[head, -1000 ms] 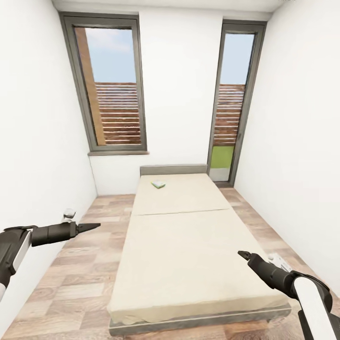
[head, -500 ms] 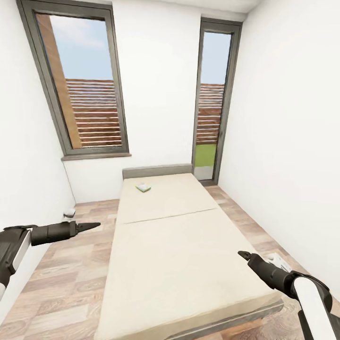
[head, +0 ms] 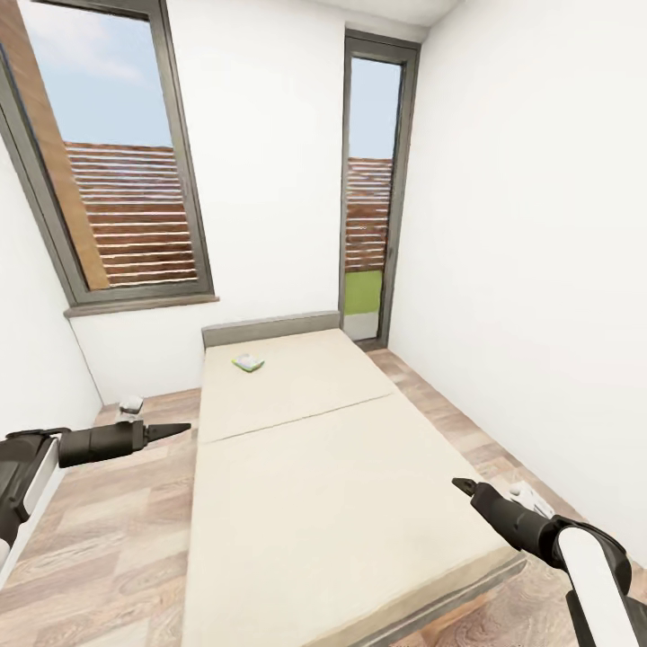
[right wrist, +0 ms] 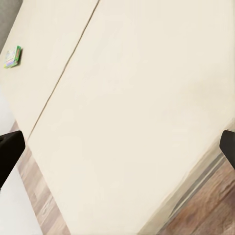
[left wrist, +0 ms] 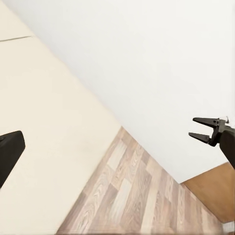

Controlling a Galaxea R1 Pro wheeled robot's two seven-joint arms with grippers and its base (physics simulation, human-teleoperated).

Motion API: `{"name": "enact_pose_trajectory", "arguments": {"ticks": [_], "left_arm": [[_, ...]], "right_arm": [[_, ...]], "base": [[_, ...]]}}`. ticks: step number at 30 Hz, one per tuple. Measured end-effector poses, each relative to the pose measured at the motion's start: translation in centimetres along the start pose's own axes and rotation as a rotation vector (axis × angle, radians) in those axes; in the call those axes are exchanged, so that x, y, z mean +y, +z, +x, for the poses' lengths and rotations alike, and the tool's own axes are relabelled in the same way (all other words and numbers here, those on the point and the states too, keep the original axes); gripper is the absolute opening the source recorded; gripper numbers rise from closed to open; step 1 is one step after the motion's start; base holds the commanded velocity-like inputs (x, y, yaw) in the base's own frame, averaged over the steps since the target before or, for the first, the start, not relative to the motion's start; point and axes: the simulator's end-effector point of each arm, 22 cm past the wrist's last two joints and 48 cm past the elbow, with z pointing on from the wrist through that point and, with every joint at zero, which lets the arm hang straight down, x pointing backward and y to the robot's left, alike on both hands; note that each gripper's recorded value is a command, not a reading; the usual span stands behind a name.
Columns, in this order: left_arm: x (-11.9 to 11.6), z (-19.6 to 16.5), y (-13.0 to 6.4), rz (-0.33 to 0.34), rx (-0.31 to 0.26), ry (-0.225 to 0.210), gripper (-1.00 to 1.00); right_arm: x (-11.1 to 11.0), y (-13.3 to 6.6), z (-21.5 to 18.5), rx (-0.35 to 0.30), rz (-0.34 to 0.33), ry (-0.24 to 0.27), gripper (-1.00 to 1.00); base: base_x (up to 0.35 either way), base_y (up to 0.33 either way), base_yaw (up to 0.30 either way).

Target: Put all the toys in the child's room - the three board games (two on the bed and one on the table), the two jigsaw puzzles on the table, and the tennis ball on the table - inside the toy box on the table in the child's room.

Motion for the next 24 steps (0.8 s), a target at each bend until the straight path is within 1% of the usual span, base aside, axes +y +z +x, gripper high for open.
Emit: {"name": "enact_pose_trajectory", "arguments": {"ticks": [9,15,19,24], "left_arm": [[0.03,0.03,0.01,0.000,0.001,0.000,1.00],[0.01,0.02,0.01,0.001,0.000,0.000,1.00],[-0.01,0.00,0.01,0.002,0.000,0.000,1.00],[0.00,-0.02,0.01,0.001,0.000,0.001,1.00]], "right_arm": [[-0.01,0.01,-0.03,-0.001,0.000,0.000,1.00],[-0.01,0.02,-0.01,-0.001,0.000,0.000,1.00],[-0.02,0.03,0.00,-0.001,0.001,0.001,1.00],[-0.02,0.04,0.04,0.000,0.001,0.001,1.00]], "base": [[0.006,0.250,-0.045],[0.001,0.107,-0.044],[0.000,0.061,-0.166],[0.000,0.182,-0.243]]}}
